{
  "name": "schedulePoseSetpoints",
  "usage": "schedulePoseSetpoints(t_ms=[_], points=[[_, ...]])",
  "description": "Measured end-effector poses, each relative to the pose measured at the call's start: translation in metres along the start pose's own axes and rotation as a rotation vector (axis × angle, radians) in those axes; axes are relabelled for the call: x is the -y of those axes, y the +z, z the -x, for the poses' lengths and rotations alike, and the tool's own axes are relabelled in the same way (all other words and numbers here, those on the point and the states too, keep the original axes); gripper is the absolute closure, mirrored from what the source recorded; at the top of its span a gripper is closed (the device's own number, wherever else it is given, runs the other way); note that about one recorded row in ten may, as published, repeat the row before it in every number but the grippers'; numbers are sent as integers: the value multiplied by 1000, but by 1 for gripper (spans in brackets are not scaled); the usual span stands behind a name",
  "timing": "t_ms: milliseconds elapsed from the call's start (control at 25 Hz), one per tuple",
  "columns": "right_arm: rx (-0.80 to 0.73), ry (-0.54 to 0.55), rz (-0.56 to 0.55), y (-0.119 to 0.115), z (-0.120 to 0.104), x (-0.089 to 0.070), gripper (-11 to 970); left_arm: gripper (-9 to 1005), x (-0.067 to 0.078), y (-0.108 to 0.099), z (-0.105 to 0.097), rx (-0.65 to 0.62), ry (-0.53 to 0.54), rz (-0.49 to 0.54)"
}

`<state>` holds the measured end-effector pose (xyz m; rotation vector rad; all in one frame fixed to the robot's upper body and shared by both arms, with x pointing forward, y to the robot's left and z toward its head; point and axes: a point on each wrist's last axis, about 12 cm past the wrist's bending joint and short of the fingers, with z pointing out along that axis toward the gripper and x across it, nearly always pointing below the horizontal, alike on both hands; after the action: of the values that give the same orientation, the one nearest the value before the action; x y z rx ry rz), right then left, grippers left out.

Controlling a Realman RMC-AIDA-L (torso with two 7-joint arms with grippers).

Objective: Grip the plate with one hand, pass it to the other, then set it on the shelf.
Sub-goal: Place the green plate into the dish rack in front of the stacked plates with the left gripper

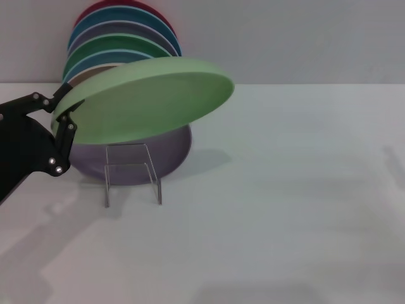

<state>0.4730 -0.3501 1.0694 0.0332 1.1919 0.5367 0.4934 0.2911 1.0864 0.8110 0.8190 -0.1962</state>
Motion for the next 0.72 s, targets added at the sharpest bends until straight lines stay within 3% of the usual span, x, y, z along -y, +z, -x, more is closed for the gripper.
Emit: schedulePoseSetpoints(t_ms=[720], points=[[-12, 6, 16, 1, -2, -3, 339, 868, -5, -2, -10, -78, 38, -59]])
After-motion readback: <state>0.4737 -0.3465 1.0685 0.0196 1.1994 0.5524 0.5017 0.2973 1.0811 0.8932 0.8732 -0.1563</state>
